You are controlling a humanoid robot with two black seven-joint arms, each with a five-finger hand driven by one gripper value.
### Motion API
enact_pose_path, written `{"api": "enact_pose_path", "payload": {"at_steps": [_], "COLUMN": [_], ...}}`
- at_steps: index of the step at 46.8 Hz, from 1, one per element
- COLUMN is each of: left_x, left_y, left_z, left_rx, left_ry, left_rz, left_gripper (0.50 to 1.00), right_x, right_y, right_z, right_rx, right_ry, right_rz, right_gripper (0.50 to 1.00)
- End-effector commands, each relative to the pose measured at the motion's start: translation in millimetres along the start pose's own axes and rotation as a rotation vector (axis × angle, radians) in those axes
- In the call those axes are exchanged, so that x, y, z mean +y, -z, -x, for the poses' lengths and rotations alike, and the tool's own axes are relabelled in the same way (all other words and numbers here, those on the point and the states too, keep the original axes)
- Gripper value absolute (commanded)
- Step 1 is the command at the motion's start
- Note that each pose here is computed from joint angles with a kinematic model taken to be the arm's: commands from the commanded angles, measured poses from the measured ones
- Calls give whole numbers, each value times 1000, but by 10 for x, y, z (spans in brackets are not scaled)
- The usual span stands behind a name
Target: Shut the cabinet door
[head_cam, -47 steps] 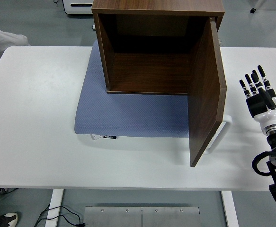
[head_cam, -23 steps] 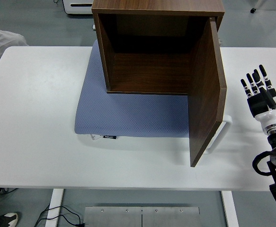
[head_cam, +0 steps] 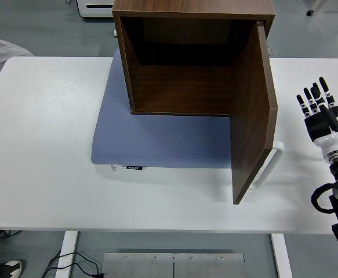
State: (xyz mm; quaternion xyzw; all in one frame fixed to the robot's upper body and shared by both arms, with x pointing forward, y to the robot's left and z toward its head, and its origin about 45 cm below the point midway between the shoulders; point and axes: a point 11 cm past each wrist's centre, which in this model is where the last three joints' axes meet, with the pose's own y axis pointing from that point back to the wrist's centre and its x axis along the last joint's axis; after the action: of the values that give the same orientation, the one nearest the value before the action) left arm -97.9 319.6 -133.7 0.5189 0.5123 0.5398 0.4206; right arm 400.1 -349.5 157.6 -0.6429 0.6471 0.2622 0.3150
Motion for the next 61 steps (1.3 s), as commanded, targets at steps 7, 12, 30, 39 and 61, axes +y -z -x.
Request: {"api": "enact_pose_path", "payload": {"at_steps": [7, 12, 30, 39, 61], "left_x": [0, 0, 0, 0, 0], "left_y": [0, -2, -2, -1, 1], "left_z": [0, 0, 0, 0, 0], "left_rx": [0, 1, 1, 0, 0], "left_ry": [0, 0, 0, 0, 0], "left_rz": [1, 1, 1, 1, -1], "left_gripper": [1000, 1000, 1000, 1000, 1000], "right_x": [51, 103, 499, 749, 1283], "right_y": [77, 237, 581, 631, 586], "right_z": [-83, -113, -140, -79, 32], "right_rx": [23, 59, 166, 197, 227], "right_ry": [-7, 5, 56, 93, 161], "right_rz": [2, -9, -10, 6, 79], "right_gripper": [1000, 1000, 1000, 1000, 1000]}}
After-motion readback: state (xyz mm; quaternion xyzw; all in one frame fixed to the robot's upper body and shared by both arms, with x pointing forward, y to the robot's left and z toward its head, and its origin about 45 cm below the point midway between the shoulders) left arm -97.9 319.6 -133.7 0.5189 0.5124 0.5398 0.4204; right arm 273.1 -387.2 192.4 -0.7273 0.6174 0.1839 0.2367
